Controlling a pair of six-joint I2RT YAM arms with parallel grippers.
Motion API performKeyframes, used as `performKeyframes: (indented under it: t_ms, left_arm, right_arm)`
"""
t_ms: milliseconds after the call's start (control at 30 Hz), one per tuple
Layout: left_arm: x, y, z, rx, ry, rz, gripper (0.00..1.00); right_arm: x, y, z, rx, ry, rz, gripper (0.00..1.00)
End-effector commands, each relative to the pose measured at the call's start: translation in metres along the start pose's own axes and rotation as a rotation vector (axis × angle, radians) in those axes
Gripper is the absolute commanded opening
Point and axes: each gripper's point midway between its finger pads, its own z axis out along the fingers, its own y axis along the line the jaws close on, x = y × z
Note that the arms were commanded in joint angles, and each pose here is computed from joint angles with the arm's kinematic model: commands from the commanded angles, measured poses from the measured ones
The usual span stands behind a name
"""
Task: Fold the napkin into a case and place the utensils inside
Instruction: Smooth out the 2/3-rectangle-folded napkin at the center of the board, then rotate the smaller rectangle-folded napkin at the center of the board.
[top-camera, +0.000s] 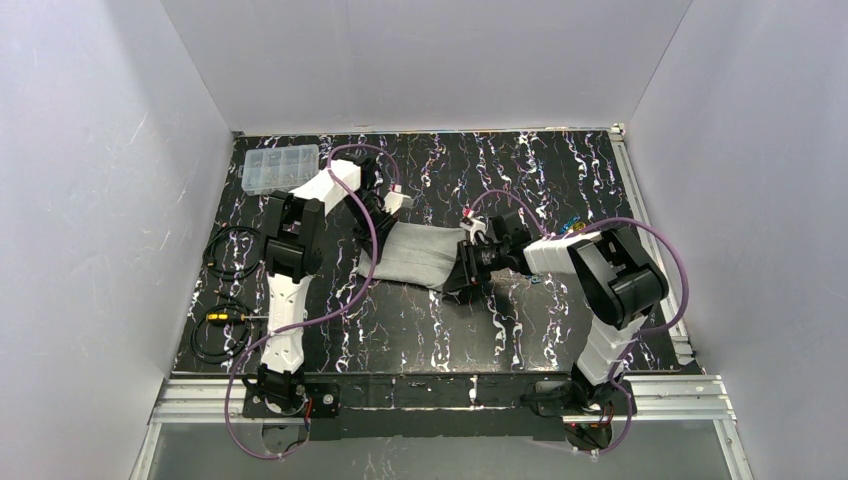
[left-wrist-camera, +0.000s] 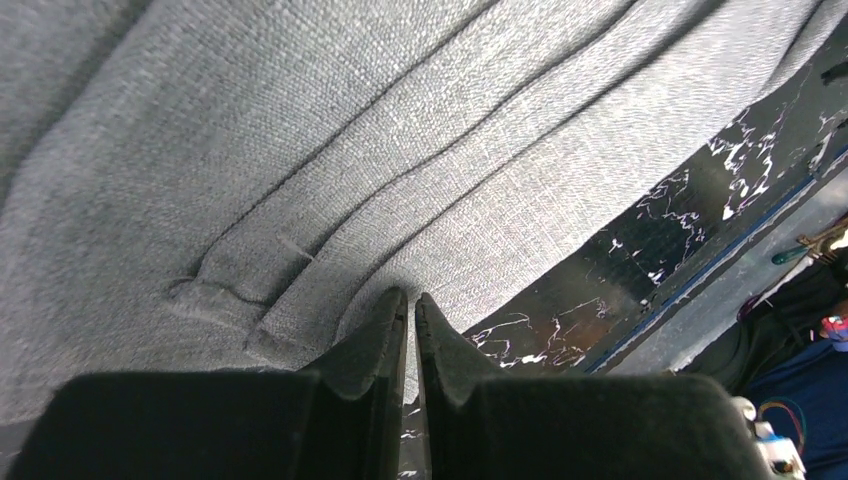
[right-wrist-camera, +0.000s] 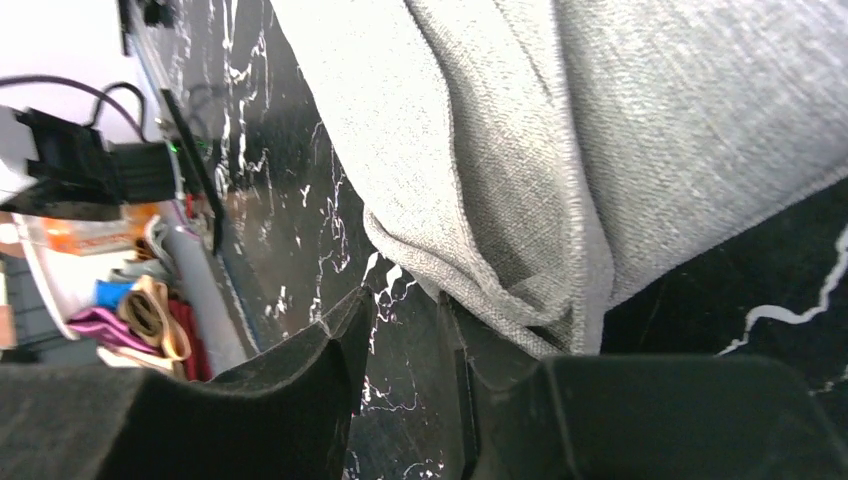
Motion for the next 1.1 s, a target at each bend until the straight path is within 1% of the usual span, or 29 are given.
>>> performKeyframes:
  t_ms: [0,100,133,200,300,400,533,633,733,800,900,1000,1067]
  left_arm:
    - [-0.012,-0.004,-0.032,-0.018,-0.065,0.025,0.09]
    - [-0.019,-0.008,-0.051,-0.05,-0.111,0.058,0.2]
    - [-0.021,-0.011,-0.057,-0.058,-0.124,0.067,0.23]
    - [-0.024,-0.018,-0.066,-0.051,-0.146,0.08,0.25]
    - [-0.021,-0.034,-0.069,0.016,-0.145,0.07,0.27]
    - [-0.007,-0.049,-0.065,0.095,-0.112,0.043,0.28]
    - [0.018,-0.062,-0.056,0.14,-0.078,0.047,0.28]
    - [0.038,-0.069,-0.049,0.168,-0.043,0.05,0.26]
    - [0.052,-0.075,-0.047,0.188,-0.025,0.051,0.25]
    - [0.059,-0.079,-0.044,0.196,-0.018,0.056,0.24]
    - [0.072,-0.072,-0.03,0.166,0.013,0.057,0.24]
    - [0.082,-0.053,-0.013,0.103,0.053,0.04,0.22]
    - [0.081,-0.041,-0.008,0.055,0.055,0.03,0.22]
  right_arm:
    - [0.0,-0.02,0.004,0.007,-0.027,0.103,0.39]
    - [0.003,-0.015,0.0,-0.013,-0.027,0.129,0.39]
    - [0.003,-0.012,-0.001,-0.024,-0.021,0.135,0.39]
    - [0.002,-0.005,-0.005,-0.039,-0.008,0.128,0.4]
    - [-0.008,0.011,-0.013,-0.072,0.008,0.107,0.43]
    - [-0.034,0.037,-0.026,-0.106,-0.003,0.048,0.51]
    - [-0.092,0.056,-0.041,-0.055,-0.087,-0.055,0.52]
    - [-0.142,0.043,-0.041,0.071,-0.161,-0.118,0.51]
    - [-0.171,0.017,-0.034,0.19,-0.177,-0.158,0.51]
    - [-0.185,-0.01,-0.024,0.278,-0.187,-0.17,0.51]
    - [-0.195,-0.035,-0.011,0.333,-0.178,-0.176,0.51]
    - [-0.193,-0.053,-0.002,0.365,-0.161,-0.169,0.5]
    - [-0.186,-0.062,0.002,0.379,-0.145,-0.161,0.5]
